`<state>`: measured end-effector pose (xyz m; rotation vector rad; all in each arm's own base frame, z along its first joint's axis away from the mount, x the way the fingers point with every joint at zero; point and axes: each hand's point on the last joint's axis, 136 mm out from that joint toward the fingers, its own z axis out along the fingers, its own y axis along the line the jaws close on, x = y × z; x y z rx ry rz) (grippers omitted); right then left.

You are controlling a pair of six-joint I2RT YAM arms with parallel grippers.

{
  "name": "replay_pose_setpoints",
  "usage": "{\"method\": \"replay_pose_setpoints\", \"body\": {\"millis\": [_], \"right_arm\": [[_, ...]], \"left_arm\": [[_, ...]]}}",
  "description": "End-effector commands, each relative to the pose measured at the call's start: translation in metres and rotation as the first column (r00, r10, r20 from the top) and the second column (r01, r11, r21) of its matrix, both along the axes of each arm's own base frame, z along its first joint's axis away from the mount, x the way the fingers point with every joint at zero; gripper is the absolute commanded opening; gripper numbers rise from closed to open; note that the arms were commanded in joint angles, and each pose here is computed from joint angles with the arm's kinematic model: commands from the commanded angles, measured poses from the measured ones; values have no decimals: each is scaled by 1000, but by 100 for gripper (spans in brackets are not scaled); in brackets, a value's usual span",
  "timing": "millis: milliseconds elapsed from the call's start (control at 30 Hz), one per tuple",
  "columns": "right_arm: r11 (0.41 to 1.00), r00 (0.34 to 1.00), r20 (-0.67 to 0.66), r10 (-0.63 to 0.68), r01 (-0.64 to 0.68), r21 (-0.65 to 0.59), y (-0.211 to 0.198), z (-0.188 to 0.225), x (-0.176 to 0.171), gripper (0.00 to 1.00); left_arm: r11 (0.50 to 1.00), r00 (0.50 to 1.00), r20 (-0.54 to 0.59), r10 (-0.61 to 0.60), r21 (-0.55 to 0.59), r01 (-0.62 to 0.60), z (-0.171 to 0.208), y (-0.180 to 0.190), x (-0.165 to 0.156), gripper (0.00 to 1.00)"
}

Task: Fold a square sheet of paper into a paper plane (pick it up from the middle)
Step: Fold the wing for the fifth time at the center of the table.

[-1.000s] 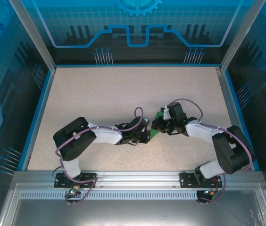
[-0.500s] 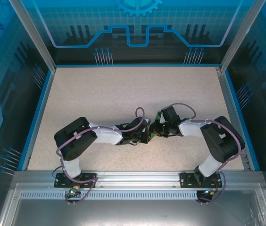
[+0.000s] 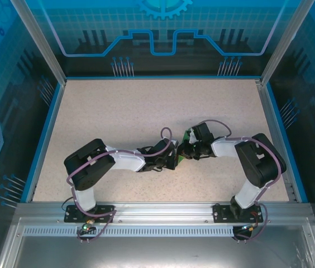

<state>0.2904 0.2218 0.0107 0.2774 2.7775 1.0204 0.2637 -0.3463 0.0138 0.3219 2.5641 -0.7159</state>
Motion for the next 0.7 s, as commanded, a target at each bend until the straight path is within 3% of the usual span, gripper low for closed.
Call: {"method": "replay_pose_setpoints", "body": {"millis": [0, 667], "right_arm": [[991, 994, 66, -85, 91, -101, -31, -8, 33, 10], [983, 991, 90, -102, 114, -147, -52, -5, 94, 10]], "left_arm": [[950, 983, -183, -1, 306, 58, -66, 68, -52, 0], [931, 977, -212, 11, 358, 67, -70, 87, -66, 0]]}}
